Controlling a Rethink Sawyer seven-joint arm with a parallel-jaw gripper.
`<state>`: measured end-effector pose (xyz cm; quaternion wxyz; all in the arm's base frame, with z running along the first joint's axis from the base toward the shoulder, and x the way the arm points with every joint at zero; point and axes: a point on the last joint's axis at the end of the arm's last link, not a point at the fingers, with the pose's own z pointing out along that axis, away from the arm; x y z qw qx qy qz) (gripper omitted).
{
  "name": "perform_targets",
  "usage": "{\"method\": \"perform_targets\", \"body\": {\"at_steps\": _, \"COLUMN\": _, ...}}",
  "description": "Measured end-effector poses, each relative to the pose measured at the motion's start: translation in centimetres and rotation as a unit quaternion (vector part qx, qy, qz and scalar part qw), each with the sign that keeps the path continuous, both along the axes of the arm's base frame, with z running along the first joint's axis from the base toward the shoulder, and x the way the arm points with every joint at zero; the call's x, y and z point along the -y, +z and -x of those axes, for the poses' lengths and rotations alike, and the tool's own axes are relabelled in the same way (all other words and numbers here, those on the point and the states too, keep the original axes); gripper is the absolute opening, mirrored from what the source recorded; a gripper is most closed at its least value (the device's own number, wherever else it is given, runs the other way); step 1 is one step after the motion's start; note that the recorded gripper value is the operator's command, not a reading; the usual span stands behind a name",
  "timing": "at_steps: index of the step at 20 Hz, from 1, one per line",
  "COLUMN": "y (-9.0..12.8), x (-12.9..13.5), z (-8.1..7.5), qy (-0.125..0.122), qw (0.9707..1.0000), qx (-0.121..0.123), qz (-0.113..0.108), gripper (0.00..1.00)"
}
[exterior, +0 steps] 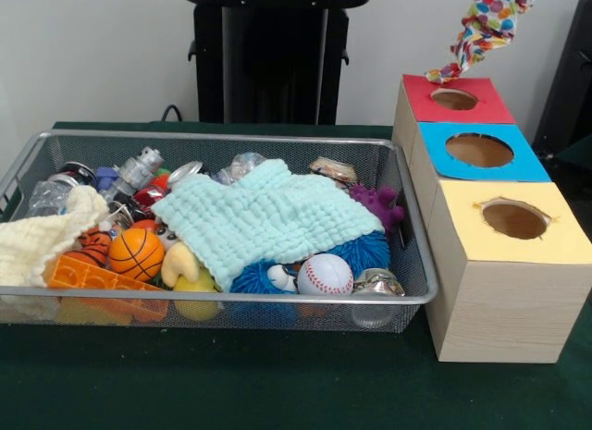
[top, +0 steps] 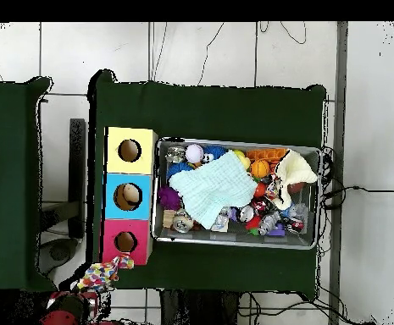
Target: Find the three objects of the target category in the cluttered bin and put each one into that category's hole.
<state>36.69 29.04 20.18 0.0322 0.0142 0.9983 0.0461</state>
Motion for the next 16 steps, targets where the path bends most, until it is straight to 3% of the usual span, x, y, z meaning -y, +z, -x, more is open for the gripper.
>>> {"method": "perform_targets", "body": {"at_steps": 12, "y": 0.4, "x": 0.1, "z": -0.9, "qy": -0.005, "qw": 1.0000, "qx": 0.008, "qz": -0.003, "gripper": 0.00}}
{"method": "perform_targets", "body": {"at_steps": 16, "y": 0.2, "x": 1.6, "z": -3.4, "qy": -0.037, "qw": 0.9992, "qx": 0.004, "qz": -0.016, "gripper": 0.00}}
